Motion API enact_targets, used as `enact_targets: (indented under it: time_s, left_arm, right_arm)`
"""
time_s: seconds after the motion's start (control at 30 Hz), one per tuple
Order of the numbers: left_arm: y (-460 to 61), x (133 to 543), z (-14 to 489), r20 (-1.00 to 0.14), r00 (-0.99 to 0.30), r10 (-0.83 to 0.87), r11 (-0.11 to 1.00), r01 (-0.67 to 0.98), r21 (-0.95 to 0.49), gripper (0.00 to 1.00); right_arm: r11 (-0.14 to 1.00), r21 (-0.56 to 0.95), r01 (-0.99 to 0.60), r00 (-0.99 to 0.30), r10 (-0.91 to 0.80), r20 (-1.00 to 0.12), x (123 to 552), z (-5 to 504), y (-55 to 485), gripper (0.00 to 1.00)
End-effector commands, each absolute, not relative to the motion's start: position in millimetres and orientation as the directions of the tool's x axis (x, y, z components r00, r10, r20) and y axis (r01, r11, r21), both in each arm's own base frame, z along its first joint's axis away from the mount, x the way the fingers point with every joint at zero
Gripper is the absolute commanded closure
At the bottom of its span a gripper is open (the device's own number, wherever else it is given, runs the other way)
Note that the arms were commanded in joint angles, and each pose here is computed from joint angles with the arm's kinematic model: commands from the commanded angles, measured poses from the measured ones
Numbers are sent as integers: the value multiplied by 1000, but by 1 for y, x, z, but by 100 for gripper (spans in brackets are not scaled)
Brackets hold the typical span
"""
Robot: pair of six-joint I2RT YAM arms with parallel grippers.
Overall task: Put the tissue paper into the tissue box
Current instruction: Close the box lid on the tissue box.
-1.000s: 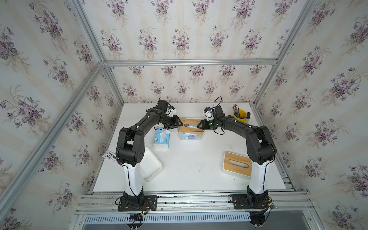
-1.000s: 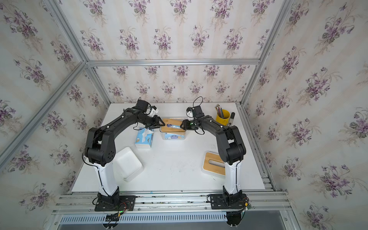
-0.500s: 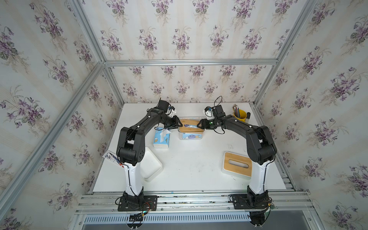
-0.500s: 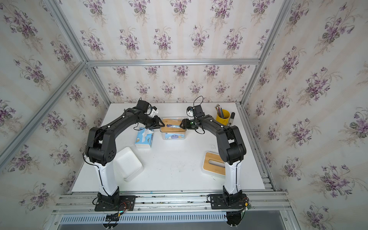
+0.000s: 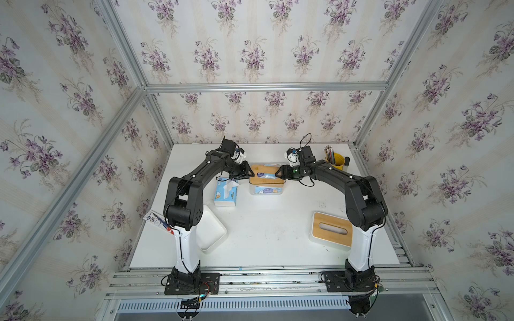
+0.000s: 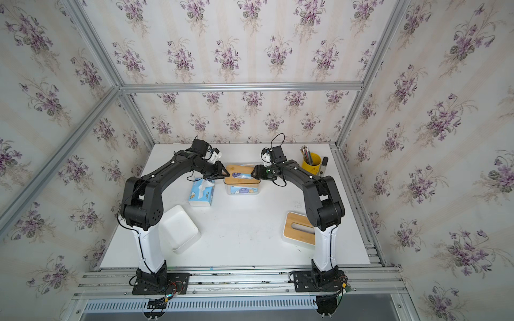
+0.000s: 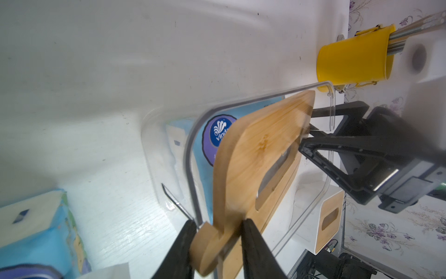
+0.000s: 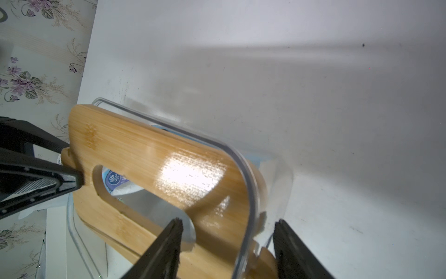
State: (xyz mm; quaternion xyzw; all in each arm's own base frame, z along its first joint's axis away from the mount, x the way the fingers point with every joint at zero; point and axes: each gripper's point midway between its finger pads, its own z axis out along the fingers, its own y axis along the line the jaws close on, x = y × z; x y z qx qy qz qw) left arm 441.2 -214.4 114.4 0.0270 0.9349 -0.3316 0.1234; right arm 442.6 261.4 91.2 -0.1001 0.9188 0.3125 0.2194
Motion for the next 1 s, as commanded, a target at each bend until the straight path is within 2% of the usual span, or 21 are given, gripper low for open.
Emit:
enact_targets:
  time_s: [0.0,0.47,0.67,0.73,0.97]
  left_arm:
    - [-227,438,120,-258,-966,1,742,174,-648,67]
    - [-233,440,108,-215,-975,-49,723,114,-682,69]
    - [-232,446,112,-237,-969,-66,725,117,-679,60]
    - [-228,450,115,-257,-964,-62,745,127,-655,54]
    - [-218,459,115,-296,-955,-36,795,152,-587,47]
  right_arm:
    - [692,610,-386,-869,-51,-493,440,116,282,36]
    - [703,599,-383,-872,-61,-485,439,110,280,36]
    - [704,596,-385,-874,-71,-481,438,108,280,37]
    - [713,586,-386,-872,-74,-484,439,107,279,37]
    - [720,578,-385,-871,-77,-485,439,106,277,37]
